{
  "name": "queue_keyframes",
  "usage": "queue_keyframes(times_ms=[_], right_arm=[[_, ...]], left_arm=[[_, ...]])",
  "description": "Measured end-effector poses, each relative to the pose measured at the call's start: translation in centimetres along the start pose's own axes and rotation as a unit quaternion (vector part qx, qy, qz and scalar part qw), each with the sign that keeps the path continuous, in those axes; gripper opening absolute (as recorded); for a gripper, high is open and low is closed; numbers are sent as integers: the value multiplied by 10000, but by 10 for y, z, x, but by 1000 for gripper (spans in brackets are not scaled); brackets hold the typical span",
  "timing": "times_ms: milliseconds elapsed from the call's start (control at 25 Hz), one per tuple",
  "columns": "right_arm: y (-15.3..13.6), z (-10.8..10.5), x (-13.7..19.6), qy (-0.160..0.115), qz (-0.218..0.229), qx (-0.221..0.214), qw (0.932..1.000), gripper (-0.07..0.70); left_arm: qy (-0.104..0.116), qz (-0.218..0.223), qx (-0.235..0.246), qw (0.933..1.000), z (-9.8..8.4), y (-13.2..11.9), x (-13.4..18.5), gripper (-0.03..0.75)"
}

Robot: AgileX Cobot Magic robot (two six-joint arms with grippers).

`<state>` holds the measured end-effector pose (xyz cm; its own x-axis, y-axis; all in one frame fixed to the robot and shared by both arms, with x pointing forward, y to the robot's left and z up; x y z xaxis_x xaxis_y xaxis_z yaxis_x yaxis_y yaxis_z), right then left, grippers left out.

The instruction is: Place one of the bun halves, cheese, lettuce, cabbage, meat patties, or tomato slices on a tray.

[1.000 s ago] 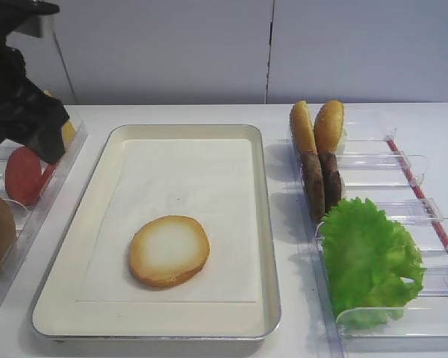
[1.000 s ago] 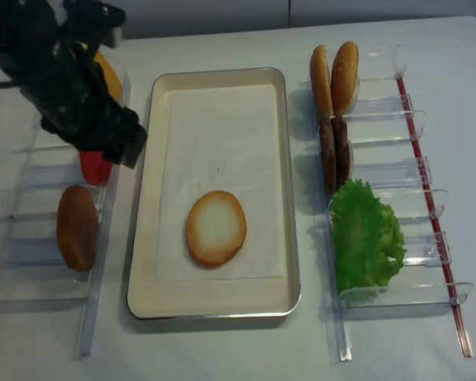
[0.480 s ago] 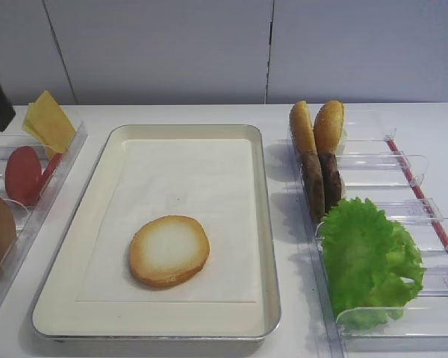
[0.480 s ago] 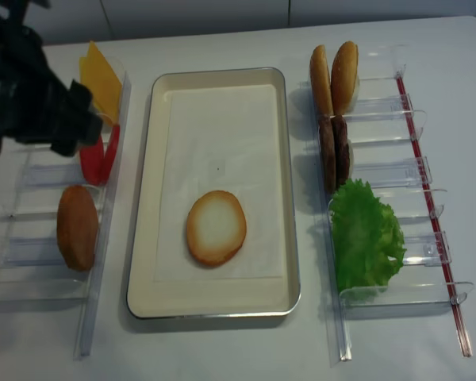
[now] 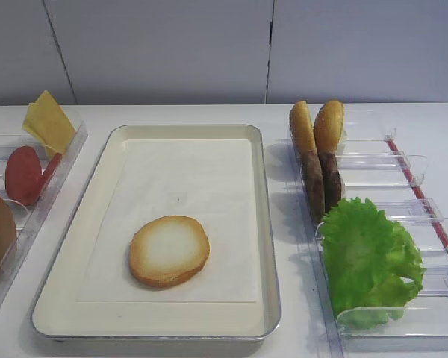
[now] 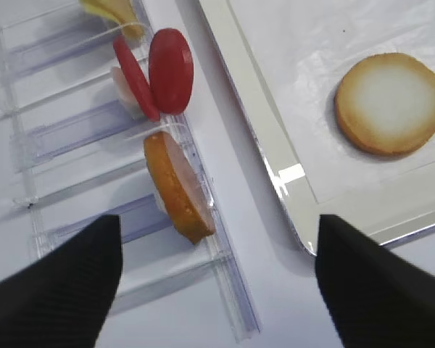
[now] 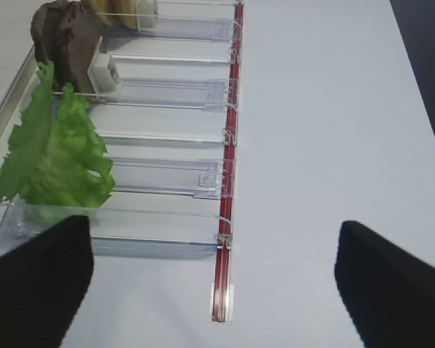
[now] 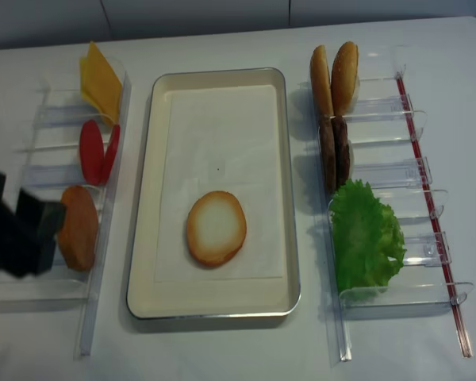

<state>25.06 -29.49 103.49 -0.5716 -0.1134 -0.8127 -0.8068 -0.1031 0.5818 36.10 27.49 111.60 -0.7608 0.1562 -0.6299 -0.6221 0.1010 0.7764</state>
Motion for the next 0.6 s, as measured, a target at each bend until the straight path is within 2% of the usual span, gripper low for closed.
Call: queue_keyframes(times_ms=[160, 320, 600], right_arm=[[0, 0, 0, 0, 0, 0, 10000, 692], [0, 0, 0, 0, 0, 0, 10000, 692], [0, 0, 0, 0, 0, 0, 10000, 692]], left_arm=[[198, -247, 17, 9995, 2, 9, 32, 518], [219, -530, 36, 9983, 4, 15, 64, 518], [420, -1130, 91, 9927, 8, 24, 112, 518]])
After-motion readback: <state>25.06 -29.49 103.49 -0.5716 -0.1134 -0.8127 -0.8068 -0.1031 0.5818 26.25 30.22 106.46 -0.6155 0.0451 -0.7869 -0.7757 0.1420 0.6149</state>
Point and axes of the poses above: a point on each arm's last joint axis where the gripper is mounted, y pointing back along that axis away from the gripper, z along the wrist's bending axis when the last joint is at zero, x = y × z, the point moved 1 cm from there along -y, pointing out along that axis toward the gripper, and after that the axes turned 7 degrees about y, right-handed, at the moved point
